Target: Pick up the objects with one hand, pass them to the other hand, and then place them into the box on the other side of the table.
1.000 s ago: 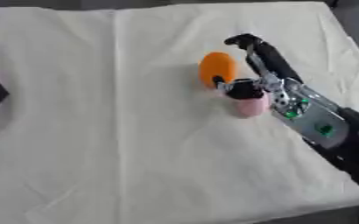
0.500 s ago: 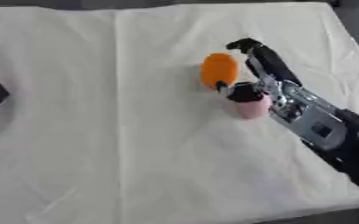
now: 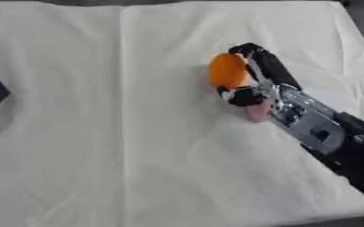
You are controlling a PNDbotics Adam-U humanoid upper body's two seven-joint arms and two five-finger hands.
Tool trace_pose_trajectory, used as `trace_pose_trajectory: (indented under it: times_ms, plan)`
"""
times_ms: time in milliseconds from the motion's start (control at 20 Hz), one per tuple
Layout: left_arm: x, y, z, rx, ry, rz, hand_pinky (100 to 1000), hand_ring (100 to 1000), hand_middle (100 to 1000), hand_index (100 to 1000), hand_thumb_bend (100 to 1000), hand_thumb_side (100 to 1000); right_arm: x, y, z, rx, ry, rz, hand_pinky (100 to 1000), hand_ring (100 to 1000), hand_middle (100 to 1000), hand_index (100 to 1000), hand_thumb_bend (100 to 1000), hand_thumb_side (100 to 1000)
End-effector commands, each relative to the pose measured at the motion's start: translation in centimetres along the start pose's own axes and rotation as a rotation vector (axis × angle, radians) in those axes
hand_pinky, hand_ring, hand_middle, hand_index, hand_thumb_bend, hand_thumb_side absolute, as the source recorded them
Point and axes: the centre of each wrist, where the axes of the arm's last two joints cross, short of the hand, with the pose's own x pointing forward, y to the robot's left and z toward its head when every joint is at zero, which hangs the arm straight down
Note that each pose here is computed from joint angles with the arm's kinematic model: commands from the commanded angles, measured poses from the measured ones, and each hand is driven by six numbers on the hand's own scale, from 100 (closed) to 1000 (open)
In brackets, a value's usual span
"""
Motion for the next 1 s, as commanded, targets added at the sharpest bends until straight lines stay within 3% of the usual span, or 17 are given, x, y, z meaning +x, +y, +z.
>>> trace_pose_trajectory:
  times_ms: [50, 350, 650, 800, 1000]
  plan:
    - [0.85, 0.16, -0.31, -0.006, -0.031, -0.009, 993, 625, 671, 680, 121, 709, 0.23, -0.95, -0.13, -0.051, 0.004, 0.038, 820, 878, 864, 867, 439, 105]
    - [0.78, 0.14, -0.26, -0.009, -0.03, -0.006, 998, 626, 673, 679, 113, 716, 0.04, -0.99, -0.06, -0.08, 0.036, 0.078, 822, 872, 864, 882, 489, 134]
    - [0.8, 0.05, -0.26, -0.012, -0.033, -0.004, 1000, 627, 673, 679, 102, 725, -0.09, -0.99, -0.01, -0.088, 0.075, 0.092, 811, 856, 832, 858, 463, 100]
    - [0.79, -0.03, -0.26, -0.013, -0.033, 0.0, 1000, 627, 672, 677, 100, 729, -0.1, -0.87, 0.04, -0.098, 0.093, 0.08, 797, 839, 776, 819, 447, 100]
    - [0.76, -0.03, -0.23, -0.012, -0.032, 0.001, 1000, 627, 669, 672, 100, 733, -0.13, -0.68, 0.11, -0.105, 0.122, 0.056, 771, 781, 602, 697, 419, 100]
